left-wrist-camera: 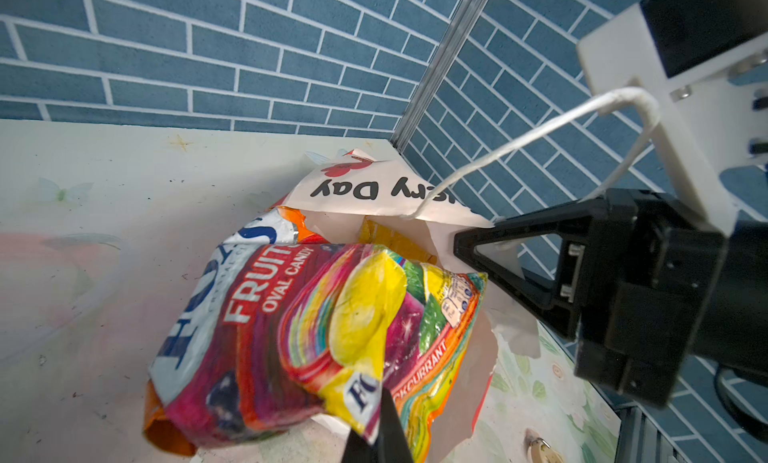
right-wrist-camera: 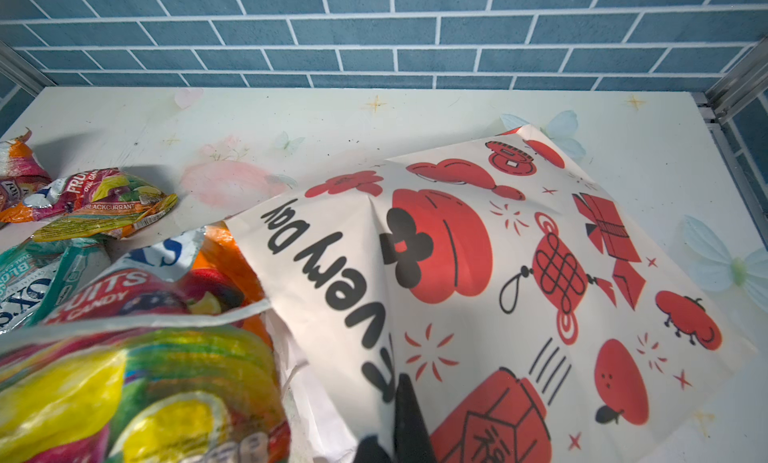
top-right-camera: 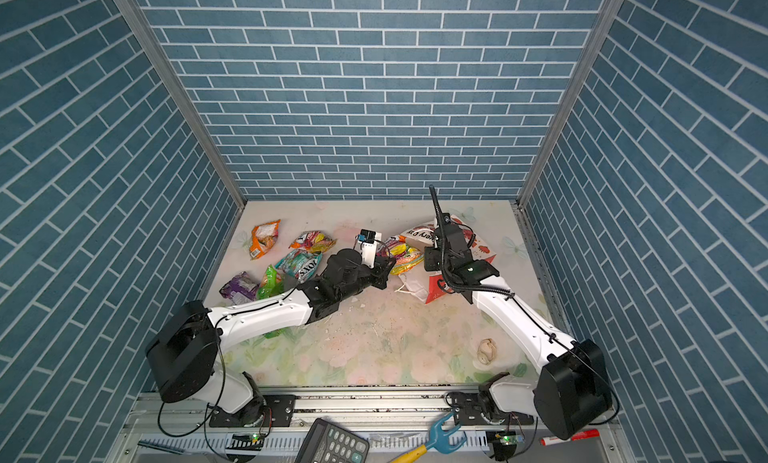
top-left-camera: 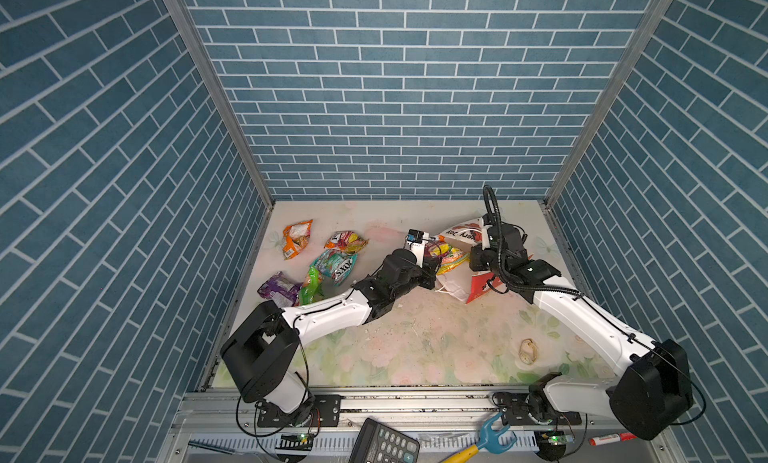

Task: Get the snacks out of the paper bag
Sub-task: 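Pull the Fox's Fruits packet out of the bag opening with the left gripper, then carry the Fox's Fruits packet to the snack pile and open the left gripper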

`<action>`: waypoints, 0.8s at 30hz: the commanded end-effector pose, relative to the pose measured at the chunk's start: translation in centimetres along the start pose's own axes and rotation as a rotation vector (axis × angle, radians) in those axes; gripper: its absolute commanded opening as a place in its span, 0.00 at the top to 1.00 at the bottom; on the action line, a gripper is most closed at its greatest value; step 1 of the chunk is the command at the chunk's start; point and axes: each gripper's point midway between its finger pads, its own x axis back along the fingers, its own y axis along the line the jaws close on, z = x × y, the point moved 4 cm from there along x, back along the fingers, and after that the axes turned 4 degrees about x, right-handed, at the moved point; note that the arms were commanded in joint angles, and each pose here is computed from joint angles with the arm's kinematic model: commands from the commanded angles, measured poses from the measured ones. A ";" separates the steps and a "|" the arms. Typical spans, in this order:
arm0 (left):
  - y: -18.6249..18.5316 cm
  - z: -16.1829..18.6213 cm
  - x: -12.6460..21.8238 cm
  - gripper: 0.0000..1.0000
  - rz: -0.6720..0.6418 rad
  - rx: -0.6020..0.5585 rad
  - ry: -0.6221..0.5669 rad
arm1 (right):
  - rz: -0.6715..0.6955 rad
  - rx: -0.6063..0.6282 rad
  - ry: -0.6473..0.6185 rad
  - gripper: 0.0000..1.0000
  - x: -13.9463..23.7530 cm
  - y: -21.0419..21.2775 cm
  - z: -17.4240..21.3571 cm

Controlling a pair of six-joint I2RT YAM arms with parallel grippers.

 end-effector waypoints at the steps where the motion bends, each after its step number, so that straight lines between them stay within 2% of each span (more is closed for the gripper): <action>1: -1.1 -3.1 1.4 1.00 0.033 -0.007 -0.124 | 0.041 -0.040 0.038 1.00 -0.1 -0.5 0.4; 18: -1.6 -4.8 3.9 1.00 0.027 -0.050 -0.181 | 0.050 -0.051 0.033 1.00 0.1 -0.6 0.4; 24: 0.1 -6.3 6.5 1.00 -0.085 -0.096 -0.249 | 0.050 -0.058 0.036 1.00 0.0 -0.7 0.5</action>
